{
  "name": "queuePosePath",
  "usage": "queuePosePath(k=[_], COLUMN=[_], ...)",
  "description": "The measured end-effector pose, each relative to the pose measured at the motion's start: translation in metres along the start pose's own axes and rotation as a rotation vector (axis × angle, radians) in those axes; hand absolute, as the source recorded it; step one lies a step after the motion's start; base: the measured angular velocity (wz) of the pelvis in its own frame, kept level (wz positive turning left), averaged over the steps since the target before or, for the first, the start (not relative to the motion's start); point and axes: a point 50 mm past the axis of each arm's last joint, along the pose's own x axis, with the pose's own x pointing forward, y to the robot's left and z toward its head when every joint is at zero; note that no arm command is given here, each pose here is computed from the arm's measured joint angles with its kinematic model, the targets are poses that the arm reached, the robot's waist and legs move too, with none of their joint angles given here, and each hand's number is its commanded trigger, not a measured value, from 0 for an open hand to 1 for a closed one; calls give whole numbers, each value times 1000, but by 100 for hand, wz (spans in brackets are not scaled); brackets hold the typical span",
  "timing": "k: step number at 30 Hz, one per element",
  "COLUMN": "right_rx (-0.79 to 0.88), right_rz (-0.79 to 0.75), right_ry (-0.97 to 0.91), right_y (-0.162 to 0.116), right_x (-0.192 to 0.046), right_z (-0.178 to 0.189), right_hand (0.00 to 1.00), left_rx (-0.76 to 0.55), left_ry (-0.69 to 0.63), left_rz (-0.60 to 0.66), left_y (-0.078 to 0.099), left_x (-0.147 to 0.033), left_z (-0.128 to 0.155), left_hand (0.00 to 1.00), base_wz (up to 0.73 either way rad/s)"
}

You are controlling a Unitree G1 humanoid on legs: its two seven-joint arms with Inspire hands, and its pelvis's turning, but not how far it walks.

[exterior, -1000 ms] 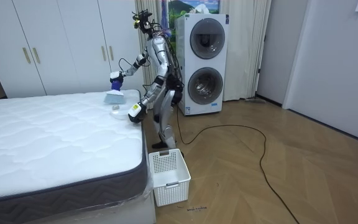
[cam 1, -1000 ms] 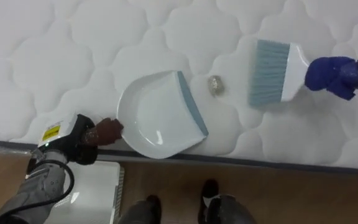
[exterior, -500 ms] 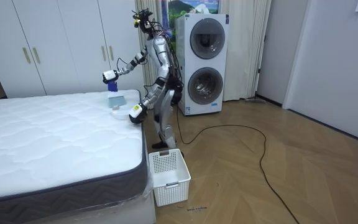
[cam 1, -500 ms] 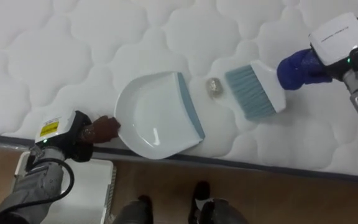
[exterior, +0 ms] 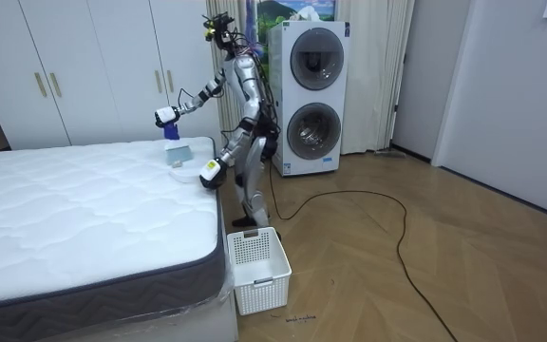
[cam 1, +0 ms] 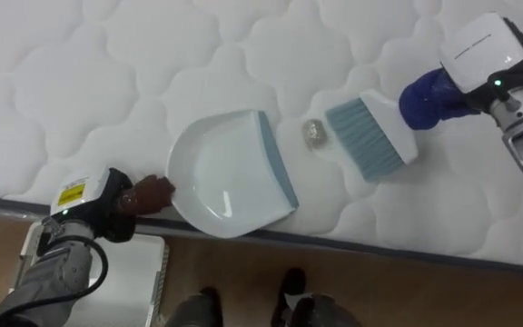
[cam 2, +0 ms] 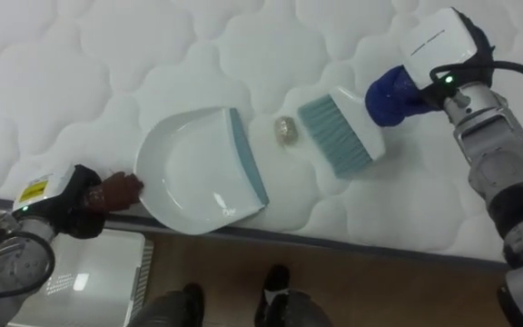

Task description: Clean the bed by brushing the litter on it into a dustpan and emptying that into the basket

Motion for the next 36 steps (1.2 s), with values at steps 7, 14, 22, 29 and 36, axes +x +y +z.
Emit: queuePosePath(k=[7,14,22,29,36], right_rx=[-12,13,51,143,343], right_rz=[26,74,138,85,-26], right_ry=[23,40,24,-6,-113], right_y=[8,19,21,-3,-46], right_x=[-8,-19,-24,-17,-8], right_z=[3,13,30,48,102], right_hand=[100,100,100,100,100], left_rx=[-10,-25,-29,-26,-22], left_ry=[14,33,50,85,78], left_rz=[-12,-17,-2,-20,-28], left_y=[-8,-13,-16,-23,-25], left_x=[-2,-3,-8,-14,-16], left_z=[3,5,1,-5,-4], left_hand=[100,100,100,100,100], base_wz=[0,0,-5,-9,2])
